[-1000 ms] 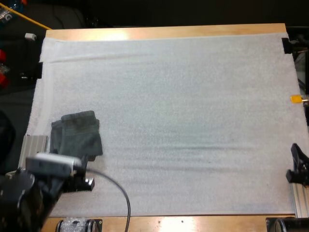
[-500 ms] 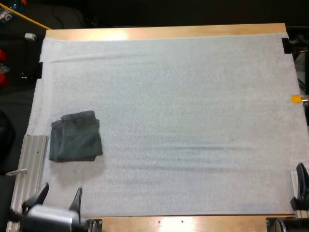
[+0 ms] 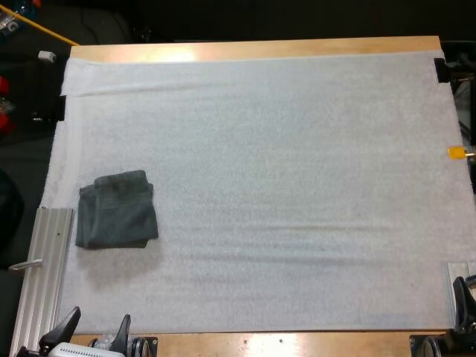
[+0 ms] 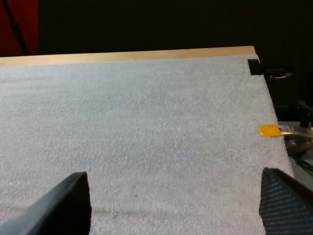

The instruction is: Pick towel from pile, fold and stack

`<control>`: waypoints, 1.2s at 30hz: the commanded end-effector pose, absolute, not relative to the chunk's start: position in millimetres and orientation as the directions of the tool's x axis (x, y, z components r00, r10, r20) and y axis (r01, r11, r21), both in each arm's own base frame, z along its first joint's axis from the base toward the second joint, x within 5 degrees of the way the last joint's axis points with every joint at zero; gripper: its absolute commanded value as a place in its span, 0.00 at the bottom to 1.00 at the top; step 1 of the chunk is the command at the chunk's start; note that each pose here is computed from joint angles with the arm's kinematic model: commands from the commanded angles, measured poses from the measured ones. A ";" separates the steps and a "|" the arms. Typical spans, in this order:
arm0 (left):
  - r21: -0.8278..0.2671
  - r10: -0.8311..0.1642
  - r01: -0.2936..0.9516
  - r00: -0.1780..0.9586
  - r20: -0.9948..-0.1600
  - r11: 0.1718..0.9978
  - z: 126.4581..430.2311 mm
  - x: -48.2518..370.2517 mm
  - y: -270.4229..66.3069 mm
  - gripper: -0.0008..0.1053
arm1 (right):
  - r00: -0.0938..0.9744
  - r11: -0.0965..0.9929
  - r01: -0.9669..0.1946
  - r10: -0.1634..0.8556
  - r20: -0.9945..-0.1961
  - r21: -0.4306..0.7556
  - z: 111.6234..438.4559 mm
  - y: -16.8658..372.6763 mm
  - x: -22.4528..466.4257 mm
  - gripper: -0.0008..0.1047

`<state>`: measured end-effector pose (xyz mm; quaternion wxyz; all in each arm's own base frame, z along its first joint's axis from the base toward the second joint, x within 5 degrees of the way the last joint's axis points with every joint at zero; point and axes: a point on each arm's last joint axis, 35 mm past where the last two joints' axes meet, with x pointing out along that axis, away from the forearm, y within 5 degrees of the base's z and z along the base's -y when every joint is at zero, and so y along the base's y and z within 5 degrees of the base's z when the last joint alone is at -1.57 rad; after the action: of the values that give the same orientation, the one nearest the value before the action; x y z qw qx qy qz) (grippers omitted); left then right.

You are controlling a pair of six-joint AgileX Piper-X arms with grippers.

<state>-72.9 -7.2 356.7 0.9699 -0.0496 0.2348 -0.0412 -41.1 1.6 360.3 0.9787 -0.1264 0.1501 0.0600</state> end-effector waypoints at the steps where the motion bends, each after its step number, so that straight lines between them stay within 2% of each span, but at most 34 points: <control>1: -0.127 -0.108 0.052 0.864 -0.492 0.991 354.7 -70.4 -7.4 0.64 | 0.942 0.960 -0.168 0.090 -0.323 -0.225 361.1 1.9 -38.6 0.67; 5: -0.129 -0.115 0.060 0.872 -0.475 0.990 354.7 -65.7 -7.5 0.64 | 0.946 0.960 -0.166 0.090 -0.311 -0.226 362.0 1.9 -37.4 0.67; 12: -0.116 -0.113 0.076 0.925 -0.363 0.990 352.5 -33.9 -6.3 0.64 | 0.976 0.960 -0.138 0.090 -0.196 -0.242 367.9 2.1 -23.4 0.67; 16: -0.114 -0.113 0.078 0.933 -0.342 0.990 341.4 -13.6 -5.6 0.64 | 0.984 0.961 -0.128 0.090 -0.156 -0.247 366.9 2.3 -14.8 0.67; 19: -0.114 -0.113 0.078 0.931 -0.346 0.990 329.5 0.3 -5.1 0.64 | 0.981 0.960 -0.132 0.090 -0.172 -0.245 361.6 2.4 -10.1 0.67; 27: -0.124 -0.114 0.067 0.897 -0.427 0.990 296.3 20.9 -4.4 0.64 | 0.955 0.960 -0.159 0.090 -0.284 -0.231 328.9 2.8 11.1 0.67; 31: -0.124 -0.114 0.066 0.895 -0.432 0.990 292.9 23.2 -4.3 0.64 | 0.938 0.961 -0.170 0.090 -0.335 -0.218 313.4 2.9 19.2 0.67; 36: -0.124 -0.114 0.066 0.895 -0.432 0.990 292.9 23.2 -4.3 0.64 | 0.912 0.976 -0.160 0.089 -0.401 -0.147 293.3 3.1 27.7 0.67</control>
<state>20.9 -4.4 291.1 0.9718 -0.0504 0.2256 -0.0469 24.8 2.7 294.4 0.9750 -0.0924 0.1935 0.0589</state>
